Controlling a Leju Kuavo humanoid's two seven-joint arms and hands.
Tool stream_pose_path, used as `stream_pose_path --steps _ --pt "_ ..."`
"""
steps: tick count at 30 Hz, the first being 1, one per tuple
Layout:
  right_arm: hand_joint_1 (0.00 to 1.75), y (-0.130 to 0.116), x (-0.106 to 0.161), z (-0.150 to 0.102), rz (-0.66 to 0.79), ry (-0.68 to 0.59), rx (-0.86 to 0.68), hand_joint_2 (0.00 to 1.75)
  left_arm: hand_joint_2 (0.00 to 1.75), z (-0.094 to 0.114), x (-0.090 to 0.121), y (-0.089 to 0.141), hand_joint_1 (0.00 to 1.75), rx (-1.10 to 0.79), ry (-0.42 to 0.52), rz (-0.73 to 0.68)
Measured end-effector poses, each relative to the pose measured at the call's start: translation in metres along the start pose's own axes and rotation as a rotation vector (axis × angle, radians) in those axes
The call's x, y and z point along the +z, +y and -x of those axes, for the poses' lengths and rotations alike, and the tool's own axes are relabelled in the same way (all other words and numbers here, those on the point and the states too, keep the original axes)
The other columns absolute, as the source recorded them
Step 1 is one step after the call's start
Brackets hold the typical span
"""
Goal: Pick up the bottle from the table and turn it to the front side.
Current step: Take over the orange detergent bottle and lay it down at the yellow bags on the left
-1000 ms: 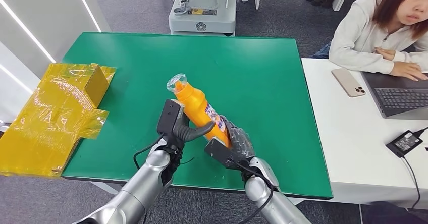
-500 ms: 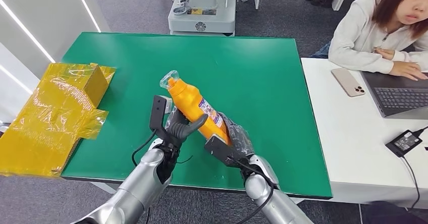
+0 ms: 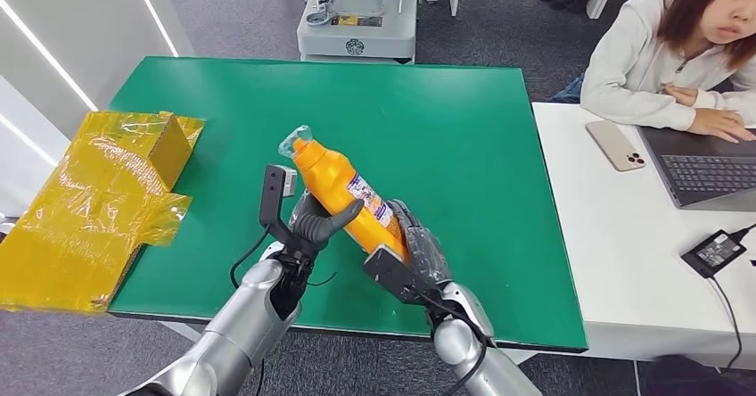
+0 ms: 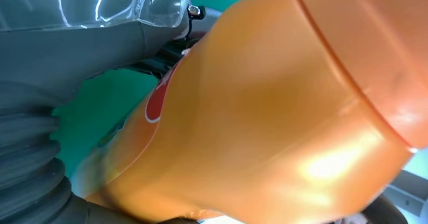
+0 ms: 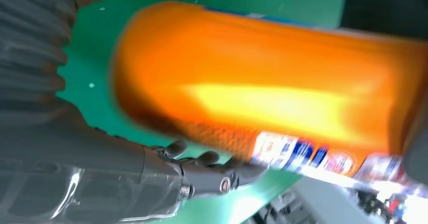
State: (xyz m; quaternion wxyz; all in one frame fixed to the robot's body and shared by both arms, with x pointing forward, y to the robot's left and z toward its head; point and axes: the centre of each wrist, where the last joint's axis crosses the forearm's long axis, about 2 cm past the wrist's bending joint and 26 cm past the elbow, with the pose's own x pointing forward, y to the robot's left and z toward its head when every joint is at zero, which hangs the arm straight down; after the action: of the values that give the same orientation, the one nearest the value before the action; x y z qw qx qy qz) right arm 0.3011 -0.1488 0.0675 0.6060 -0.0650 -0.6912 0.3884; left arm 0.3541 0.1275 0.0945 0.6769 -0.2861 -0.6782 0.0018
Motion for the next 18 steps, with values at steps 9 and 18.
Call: stream_pose_path --steps 9,18 --pt "0.0 0.003 0.02 -0.004 0.048 -0.033 -0.027 1.75 1.75 -0.04 -0.019 0.02 1.75 -0.601 -0.223 -0.007" --pt "0.0 0.002 0.037 -0.022 0.103 -0.125 -0.032 1.75 1.75 -0.118 -0.047 0.052 1.75 -1.259 -0.437 -0.008"
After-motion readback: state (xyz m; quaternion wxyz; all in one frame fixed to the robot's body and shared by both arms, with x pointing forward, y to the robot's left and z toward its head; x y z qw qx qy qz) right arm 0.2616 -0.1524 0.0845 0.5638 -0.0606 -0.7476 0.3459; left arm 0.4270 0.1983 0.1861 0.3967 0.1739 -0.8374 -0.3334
